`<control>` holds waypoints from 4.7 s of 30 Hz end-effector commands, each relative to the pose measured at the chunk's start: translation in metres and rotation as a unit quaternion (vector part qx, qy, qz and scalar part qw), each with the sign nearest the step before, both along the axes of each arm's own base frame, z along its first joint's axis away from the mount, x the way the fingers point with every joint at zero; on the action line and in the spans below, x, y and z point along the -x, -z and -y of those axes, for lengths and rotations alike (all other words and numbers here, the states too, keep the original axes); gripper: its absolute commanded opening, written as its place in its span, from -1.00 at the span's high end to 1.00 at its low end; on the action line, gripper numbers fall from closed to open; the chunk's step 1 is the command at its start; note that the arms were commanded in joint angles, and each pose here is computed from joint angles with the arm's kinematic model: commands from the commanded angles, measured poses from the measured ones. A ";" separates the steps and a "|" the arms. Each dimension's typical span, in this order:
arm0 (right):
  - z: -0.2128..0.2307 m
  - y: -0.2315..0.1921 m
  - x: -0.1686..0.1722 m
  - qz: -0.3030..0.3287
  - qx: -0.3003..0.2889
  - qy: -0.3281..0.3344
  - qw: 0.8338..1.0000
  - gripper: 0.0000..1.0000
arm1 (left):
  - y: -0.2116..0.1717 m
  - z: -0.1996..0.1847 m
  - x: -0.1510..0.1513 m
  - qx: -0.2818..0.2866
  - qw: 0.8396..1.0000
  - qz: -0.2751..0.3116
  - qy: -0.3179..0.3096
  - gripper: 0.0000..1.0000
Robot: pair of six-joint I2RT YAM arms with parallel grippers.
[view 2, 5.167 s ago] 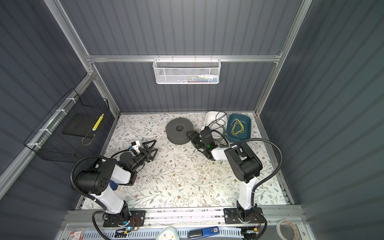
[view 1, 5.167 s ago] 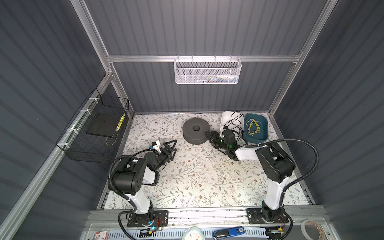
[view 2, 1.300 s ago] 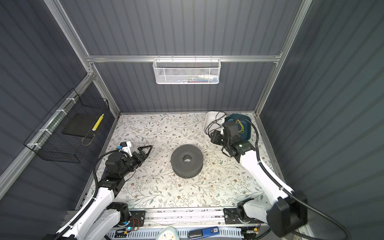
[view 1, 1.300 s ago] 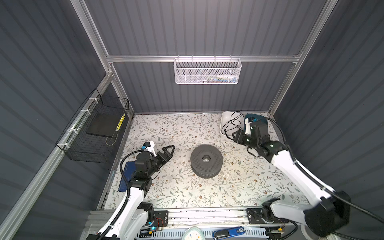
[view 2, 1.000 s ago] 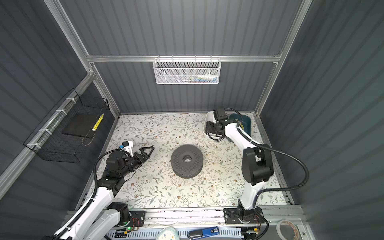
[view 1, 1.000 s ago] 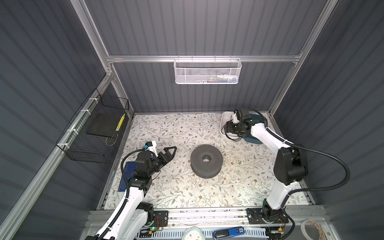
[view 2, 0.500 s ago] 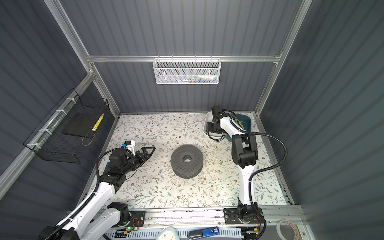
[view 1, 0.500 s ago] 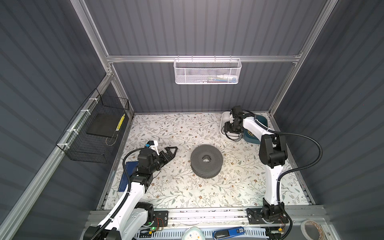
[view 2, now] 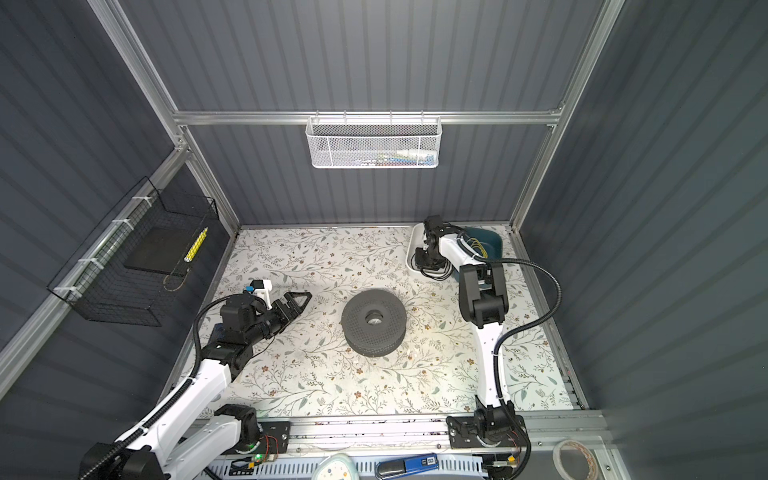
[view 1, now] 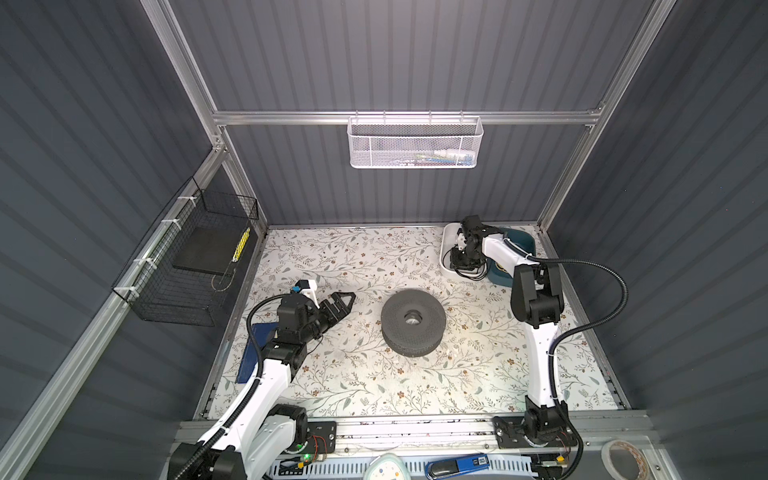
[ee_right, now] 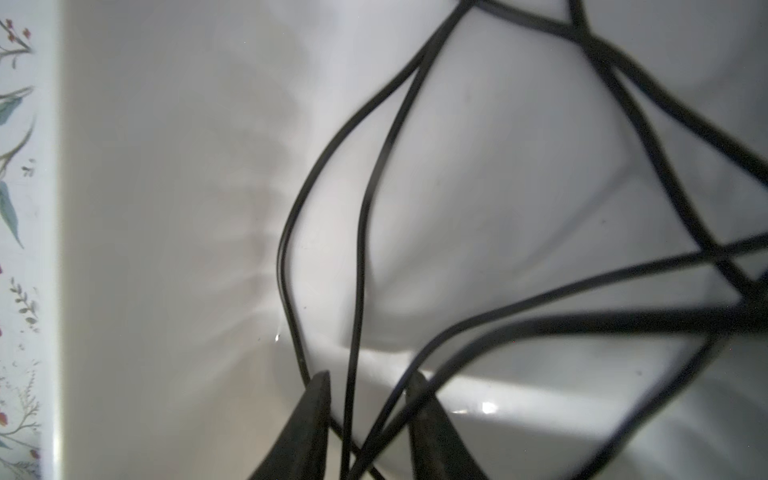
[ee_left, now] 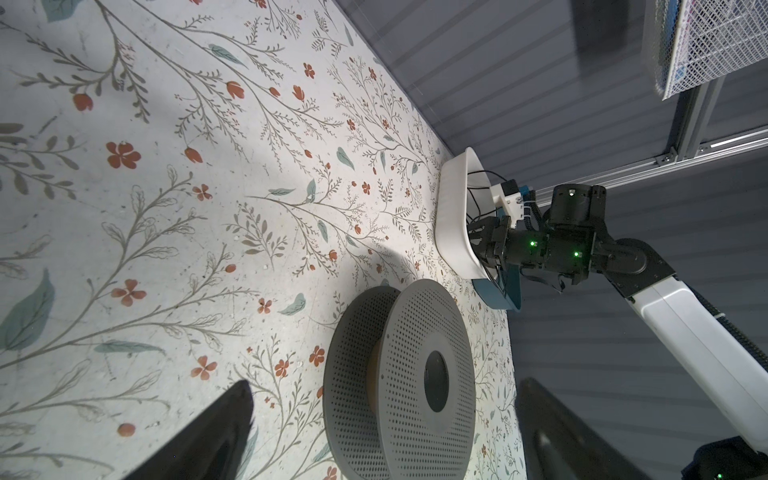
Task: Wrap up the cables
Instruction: 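Grasp the black cable with the right gripper and lift it high, then carry the black cable with the right gripper and drop it near the left gripper, then grasp the black cable end with the left gripper while the right gripper holds the spool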
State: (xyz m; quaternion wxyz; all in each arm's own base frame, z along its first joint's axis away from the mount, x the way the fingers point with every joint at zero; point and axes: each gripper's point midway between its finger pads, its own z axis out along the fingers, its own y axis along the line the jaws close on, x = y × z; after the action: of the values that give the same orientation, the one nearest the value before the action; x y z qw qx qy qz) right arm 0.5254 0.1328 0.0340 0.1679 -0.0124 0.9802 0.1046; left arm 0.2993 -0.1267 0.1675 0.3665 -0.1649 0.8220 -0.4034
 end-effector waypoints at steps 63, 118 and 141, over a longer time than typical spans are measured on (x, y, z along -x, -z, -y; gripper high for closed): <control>-0.228 -0.508 0.214 0.452 -0.251 -0.266 0.814 1.00 | -0.086 -0.006 -0.006 -0.041 0.992 0.117 -0.002 -0.99; -0.209 -0.163 0.230 0.131 -0.272 -0.167 0.939 -0.17 | 0.089 -0.052 0.031 -0.081 0.966 -0.165 -0.182 -0.76; -0.195 -0.152 0.240 0.116 -0.293 -0.172 0.933 -0.13 | 0.107 -0.073 -0.029 -0.031 0.963 -0.098 -0.251 0.48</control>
State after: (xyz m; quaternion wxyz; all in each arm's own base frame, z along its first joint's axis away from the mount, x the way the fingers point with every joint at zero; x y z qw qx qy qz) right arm 0.2880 0.3277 0.1760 0.2507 -0.1387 0.8713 0.3983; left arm 0.3192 -0.0529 0.0561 0.3694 -0.4081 0.7986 -0.2433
